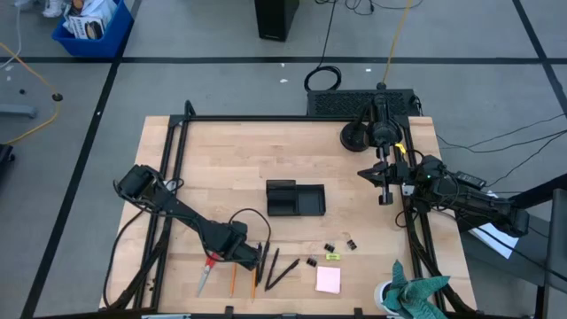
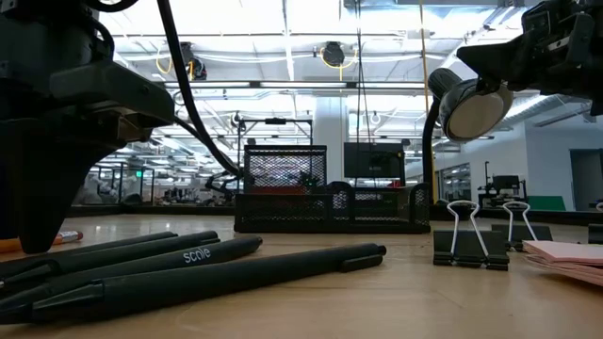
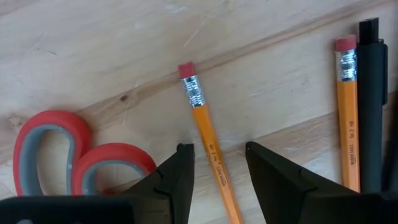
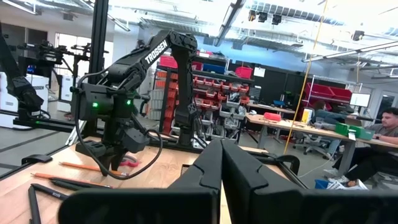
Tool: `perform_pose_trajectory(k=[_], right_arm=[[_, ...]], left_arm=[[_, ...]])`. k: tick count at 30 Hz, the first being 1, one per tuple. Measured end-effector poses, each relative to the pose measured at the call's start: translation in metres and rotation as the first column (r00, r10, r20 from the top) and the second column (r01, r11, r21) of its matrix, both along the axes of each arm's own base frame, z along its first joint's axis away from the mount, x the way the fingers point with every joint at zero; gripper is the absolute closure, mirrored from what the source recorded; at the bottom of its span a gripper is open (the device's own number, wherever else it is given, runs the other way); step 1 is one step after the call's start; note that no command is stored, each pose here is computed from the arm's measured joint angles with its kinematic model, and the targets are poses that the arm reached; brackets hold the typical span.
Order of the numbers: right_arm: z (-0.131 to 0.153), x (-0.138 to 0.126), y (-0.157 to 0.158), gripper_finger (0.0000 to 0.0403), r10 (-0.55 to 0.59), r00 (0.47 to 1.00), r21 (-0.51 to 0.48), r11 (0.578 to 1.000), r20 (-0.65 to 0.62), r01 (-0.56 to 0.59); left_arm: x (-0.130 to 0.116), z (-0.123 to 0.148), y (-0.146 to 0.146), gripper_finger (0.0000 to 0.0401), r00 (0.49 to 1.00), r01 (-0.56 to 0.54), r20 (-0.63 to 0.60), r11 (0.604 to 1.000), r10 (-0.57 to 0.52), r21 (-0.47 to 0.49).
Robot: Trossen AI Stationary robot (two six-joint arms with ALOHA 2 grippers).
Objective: Pick and place office supplies into organizer
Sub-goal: Put the left pencil into the top left section of the desk organizer
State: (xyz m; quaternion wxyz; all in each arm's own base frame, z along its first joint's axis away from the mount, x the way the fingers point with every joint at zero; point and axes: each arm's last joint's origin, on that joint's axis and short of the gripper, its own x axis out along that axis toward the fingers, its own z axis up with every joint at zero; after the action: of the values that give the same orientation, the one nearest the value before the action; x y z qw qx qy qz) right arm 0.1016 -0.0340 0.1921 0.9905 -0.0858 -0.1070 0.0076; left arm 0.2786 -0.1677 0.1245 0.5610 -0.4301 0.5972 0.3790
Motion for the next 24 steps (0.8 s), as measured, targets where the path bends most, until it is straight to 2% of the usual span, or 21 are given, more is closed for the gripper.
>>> perform_pose_trajectory(k=[16,20,24], right_arm=[[-0.0003,0.0001,0.0000,0.0403,0.001,1.000,0.004,1.000,-0.003,-0.001],[-0.0002,0.0001,0.0000,0.0403,0.001,1.000,0.004,1.000,-0.003,-0.001],[-0.0003,0.0001,0.0000,0.0403,0.001,1.000,0.004,1.000,-0.004,-0.001]], left_arm=[[0.0036,-0.0007,-0.0022,0.0375,0.995,0.073,0.064,0.997,-0.074,0.010],[0.0045,0.0003,-0.0029,0.0391,0.989,0.107,0.098,0.992,-0.113,0.065],[0.0095,0.0036,-0.0053,0.0385,0.977,0.141,0.141,0.982,-0.159,0.129]])
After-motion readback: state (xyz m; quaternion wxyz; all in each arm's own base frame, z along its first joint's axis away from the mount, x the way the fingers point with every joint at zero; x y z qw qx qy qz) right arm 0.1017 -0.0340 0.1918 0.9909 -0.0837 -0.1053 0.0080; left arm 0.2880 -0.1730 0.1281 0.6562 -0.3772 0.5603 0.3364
